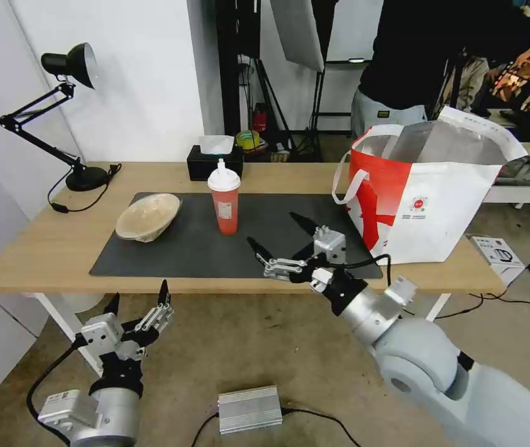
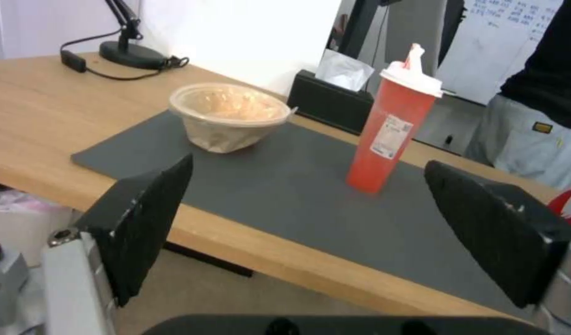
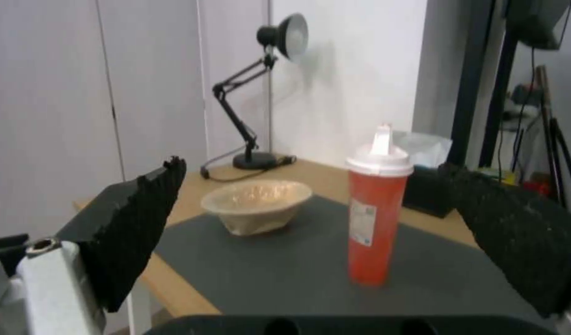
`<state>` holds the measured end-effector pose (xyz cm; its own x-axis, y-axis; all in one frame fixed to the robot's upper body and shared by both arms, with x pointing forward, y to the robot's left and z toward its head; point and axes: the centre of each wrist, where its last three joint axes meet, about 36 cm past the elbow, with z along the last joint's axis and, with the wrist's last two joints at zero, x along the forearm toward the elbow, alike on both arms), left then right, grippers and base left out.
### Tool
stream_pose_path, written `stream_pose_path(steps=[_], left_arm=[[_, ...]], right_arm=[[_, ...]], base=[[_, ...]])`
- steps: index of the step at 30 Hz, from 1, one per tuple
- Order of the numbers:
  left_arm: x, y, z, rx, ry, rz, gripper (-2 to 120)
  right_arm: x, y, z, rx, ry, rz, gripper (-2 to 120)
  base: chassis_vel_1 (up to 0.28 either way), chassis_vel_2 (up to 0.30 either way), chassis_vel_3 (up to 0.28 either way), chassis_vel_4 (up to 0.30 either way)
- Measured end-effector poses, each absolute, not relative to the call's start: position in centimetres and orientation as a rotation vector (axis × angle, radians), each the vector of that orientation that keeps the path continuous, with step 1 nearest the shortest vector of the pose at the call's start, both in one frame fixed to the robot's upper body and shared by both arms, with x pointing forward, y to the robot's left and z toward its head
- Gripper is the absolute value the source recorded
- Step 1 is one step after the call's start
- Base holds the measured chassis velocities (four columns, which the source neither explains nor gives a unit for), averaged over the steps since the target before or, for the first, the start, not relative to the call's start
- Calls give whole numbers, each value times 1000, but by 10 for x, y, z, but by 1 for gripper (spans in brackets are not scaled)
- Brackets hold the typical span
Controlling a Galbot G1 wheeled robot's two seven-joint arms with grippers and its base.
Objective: Pick up the trash from the table and place it into the takeout bag.
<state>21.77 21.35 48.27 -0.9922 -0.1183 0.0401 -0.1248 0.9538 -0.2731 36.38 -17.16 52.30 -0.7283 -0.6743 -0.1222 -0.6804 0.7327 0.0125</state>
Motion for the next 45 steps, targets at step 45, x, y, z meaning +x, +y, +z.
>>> stream_pose_path(steps=[45], left_arm=[[221, 209, 476, 219, -3083, 426, 100]], right_arm=[[483, -144, 548, -1072, 3125, 12, 100]], base=[[0, 0, 0, 0]])
